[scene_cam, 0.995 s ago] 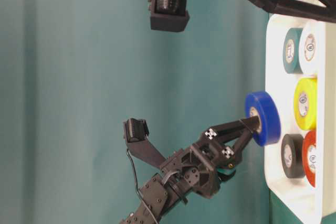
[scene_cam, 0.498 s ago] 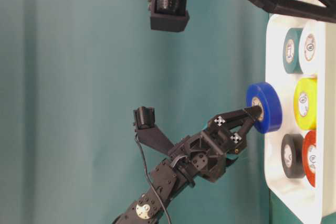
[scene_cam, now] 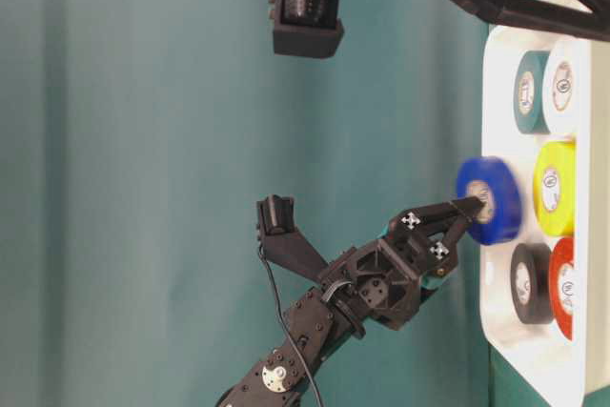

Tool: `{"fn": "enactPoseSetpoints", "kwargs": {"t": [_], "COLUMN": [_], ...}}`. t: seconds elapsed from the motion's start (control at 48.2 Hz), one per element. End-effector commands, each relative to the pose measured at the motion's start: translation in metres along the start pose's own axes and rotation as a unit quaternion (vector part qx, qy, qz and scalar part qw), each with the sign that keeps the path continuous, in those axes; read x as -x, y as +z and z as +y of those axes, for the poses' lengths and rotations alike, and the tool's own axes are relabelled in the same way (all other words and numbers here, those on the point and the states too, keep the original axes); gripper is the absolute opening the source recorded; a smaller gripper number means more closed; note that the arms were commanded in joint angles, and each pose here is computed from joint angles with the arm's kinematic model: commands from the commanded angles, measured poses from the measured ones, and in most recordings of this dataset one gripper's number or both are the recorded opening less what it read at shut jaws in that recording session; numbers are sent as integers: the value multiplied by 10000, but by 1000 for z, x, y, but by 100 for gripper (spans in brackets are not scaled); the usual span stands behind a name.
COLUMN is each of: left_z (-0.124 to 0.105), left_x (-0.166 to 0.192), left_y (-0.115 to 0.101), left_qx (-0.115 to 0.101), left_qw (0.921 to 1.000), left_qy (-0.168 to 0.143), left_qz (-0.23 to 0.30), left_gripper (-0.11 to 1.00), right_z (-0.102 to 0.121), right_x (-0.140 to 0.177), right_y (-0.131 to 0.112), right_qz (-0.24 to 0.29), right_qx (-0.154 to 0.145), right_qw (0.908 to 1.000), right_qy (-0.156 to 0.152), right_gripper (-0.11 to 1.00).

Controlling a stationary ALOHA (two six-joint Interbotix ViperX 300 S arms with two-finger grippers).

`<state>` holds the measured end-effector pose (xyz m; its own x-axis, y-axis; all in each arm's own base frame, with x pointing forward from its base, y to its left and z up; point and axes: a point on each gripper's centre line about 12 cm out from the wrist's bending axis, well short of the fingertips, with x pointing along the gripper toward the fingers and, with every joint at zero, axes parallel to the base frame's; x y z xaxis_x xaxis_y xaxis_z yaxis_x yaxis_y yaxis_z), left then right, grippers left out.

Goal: Put the tape alternately from left to right into the white case.
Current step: 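Set the blue roll in the tray's top row and open the left gripper, then withdraw the left gripper down and left from the tray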

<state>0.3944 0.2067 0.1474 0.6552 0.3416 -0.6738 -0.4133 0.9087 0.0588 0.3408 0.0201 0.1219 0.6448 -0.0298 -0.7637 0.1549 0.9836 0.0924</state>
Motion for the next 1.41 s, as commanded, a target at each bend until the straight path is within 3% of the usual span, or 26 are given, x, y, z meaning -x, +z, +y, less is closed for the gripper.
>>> {"fn": "enactPoseSetpoints", "kwargs": {"t": [0.0, 0.145, 0.187, 0.684, 1.389], "left_z": [2, 2, 2, -5, -76], "left_x": [7, 8, 8, 21, 76], "left_y": [13, 12, 10, 7, -34], "left_qx": [17, 17, 18, -41, -656], "left_qw": [9998, 9998, 9998, 9998, 9952], "left_qy": [30, 29, 28, -28, -727], "left_qz": [-213, -205, -190, -210, -88], "left_gripper": [13, 52, 57, 55, 55], "right_z": [3, 2, 2, 3, 3], "right_x": [3, 3, 3, 3, 3], "right_y": [6, 6, 6, 8, 9], "right_qz": [-102, -106, -102, -124, -146], "right_qx": [3, -3, -3, -5, -6], "right_qw": [9999, 9999, 9999, 9999, 9999], "right_qy": [48, 50, 43, 49, 66], "right_gripper": [71, 71, 71, 71, 71]}}
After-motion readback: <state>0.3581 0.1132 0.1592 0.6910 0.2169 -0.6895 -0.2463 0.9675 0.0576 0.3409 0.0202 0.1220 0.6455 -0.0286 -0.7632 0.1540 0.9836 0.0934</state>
